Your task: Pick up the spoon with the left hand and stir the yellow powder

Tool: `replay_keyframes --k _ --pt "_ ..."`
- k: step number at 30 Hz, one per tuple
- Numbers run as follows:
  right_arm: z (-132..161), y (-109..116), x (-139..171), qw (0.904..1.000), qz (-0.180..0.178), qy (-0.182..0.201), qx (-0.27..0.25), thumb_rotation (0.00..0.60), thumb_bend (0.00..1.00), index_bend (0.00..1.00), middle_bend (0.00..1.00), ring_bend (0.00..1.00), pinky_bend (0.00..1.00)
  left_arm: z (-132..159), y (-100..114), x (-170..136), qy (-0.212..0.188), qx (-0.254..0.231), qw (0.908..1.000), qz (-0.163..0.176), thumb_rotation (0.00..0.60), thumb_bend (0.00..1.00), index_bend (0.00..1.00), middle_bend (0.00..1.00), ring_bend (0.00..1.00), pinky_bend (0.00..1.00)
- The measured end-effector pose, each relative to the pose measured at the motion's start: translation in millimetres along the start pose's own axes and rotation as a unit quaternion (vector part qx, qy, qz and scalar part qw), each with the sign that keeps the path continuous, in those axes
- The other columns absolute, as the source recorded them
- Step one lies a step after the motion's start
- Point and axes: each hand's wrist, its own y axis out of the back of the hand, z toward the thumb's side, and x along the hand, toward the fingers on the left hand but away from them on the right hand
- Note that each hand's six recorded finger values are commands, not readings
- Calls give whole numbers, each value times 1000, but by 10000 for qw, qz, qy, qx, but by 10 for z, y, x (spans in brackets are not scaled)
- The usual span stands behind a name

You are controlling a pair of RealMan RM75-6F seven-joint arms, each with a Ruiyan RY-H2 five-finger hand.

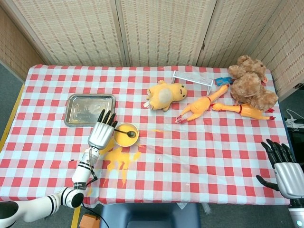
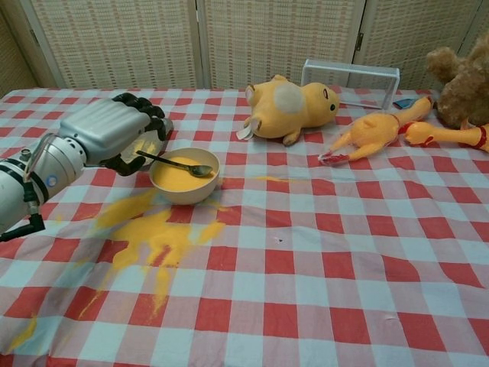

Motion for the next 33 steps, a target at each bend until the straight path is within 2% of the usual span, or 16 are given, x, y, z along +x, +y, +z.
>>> replay_keyframes --k 9,16,26,33 --pt "2 -2 2 10000 -2 2 10 600 94 0 0 0 0 -47 -53 -16 27 132 9999 -83 600 487 431 76 0 0" --pt "5 -6 -3 10000 -1 -3 15 600 94 0 0 0 0 -51 -65 -33 25 153 9998 -83 600 488 435 77 0 0" --pt "5 -3 -1 10000 -14 -8 16 600 94 0 0 0 0 -3 -49 -127 -73 153 9999 14 600 487 521 91 0 0" --pt "7 -6 1 10000 -12 -8 20 600 93 0 0 0 0 1 -24 -170 -112 32 9999 114 600 486 416 88 0 0"
